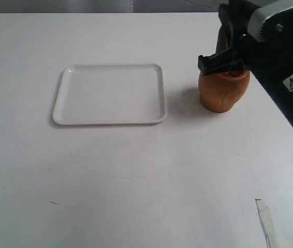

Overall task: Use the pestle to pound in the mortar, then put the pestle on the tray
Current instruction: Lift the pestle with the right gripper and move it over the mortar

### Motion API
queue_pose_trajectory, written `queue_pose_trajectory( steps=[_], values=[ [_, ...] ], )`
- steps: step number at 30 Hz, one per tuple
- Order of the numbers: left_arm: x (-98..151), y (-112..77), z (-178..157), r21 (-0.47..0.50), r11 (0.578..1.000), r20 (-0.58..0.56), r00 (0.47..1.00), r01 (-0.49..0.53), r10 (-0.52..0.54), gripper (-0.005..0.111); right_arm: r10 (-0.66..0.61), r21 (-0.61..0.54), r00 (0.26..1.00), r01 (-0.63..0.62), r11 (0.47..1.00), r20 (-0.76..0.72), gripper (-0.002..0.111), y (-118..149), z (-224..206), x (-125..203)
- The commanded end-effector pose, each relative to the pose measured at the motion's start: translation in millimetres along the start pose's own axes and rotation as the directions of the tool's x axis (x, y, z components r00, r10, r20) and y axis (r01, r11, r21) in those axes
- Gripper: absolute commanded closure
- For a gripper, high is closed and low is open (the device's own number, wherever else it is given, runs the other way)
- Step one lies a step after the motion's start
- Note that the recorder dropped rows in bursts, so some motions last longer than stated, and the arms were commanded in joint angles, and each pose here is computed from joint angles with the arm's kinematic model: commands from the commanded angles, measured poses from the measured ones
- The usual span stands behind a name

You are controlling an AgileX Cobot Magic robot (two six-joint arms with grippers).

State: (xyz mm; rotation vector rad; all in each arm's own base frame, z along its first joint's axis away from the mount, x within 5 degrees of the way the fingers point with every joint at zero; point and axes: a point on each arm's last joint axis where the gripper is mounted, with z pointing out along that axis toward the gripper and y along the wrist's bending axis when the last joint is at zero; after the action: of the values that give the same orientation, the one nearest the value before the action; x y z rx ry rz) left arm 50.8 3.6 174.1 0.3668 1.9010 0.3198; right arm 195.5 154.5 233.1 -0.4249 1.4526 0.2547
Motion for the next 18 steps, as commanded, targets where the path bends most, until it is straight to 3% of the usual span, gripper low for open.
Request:
queue_pose_trajectory(
  steps=[1,5,12,18],
  values=[
    [-0.4,-0.6,0.0,0.008,1.0,0.007,1.0,0.012,-0.012,0.107,0.135,0.144,0.989,-0.141,0.979,0.055,0.108,-17.5,6.5,13.7],
    [-0.4,-0.6,0.0,0.008,1.0,0.007,1.0,0.012,-0.012,0.107,0.087,0.206,0.996,-0.08,0.975,-0.024,0.108,-23.0,16.7,46.9],
    [-0.4,-0.6,0.0,0.008,1.0,0.007,1.0,0.012,-0.012,0.107,0.082,0.187,0.99,-0.06,0.981,-0.113,0.108,-22.0,30.4,78.0],
    [-0.4,-0.6,0.0,0.008,1.0,0.007,1.0,0.012,-0.012,0.107,0.012,0.112,0.999,-0.007,0.994,-0.049,0.108,-14.5,52.3,67.7]
  ],
)
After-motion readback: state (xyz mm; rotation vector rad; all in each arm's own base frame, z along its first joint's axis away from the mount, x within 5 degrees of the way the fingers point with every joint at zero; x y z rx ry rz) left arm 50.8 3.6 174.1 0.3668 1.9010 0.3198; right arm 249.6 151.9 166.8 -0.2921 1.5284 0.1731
